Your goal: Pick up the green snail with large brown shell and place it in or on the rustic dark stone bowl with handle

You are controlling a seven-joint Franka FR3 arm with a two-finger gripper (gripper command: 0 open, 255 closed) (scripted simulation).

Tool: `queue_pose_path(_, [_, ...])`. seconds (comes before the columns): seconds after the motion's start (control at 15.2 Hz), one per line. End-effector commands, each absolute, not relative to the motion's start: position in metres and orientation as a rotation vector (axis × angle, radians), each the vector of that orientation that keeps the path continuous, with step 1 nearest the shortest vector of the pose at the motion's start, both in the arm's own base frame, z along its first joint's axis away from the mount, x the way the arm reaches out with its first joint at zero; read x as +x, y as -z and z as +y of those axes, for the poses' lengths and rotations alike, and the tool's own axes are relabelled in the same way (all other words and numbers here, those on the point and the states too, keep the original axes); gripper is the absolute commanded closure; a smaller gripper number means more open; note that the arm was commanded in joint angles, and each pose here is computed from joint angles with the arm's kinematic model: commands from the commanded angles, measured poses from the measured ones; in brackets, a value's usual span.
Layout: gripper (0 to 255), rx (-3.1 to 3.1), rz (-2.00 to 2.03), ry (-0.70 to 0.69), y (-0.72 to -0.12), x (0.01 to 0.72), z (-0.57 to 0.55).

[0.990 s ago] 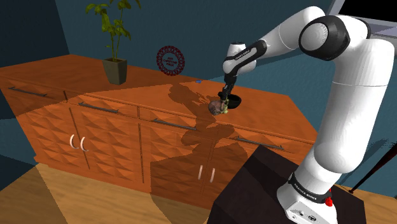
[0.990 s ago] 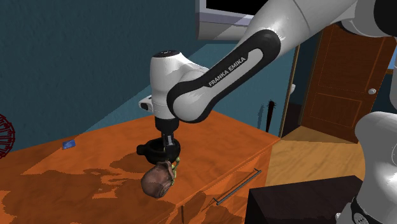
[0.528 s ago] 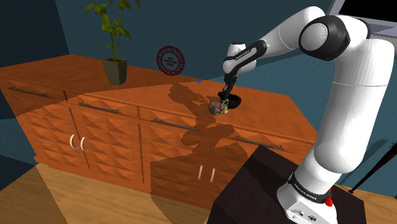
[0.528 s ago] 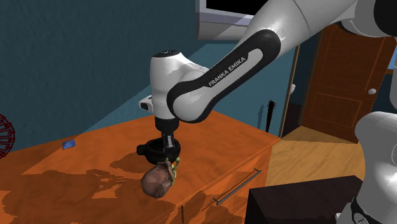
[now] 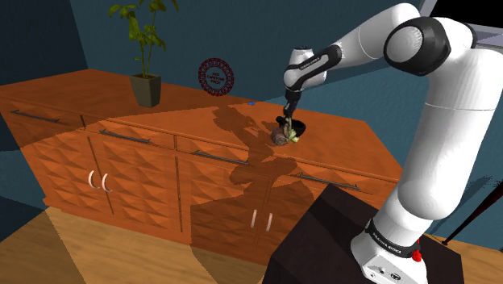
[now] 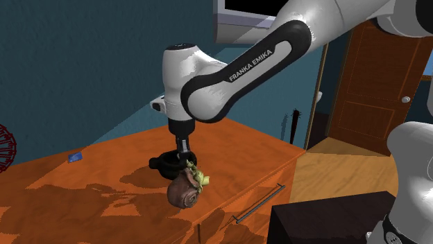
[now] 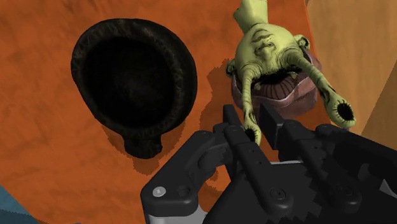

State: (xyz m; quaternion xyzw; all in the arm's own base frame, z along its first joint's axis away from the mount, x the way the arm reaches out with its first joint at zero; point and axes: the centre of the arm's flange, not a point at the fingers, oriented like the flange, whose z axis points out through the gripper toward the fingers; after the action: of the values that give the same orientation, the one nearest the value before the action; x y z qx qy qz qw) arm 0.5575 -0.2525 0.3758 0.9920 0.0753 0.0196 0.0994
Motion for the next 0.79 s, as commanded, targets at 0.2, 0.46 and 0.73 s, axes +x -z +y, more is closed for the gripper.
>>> queue_pose_path(0.2, [255, 2.933, 0.223, -0.059, -0.403, 0.557, -0.252])
queue_pose_path(0.46, [255, 2.933, 0.223, -0.059, -0.424, 0.557, -0.252])
queue_pose_path(0.73, [255, 2.933, 0.223, -0.059, -0.445, 0.557, -0.252])
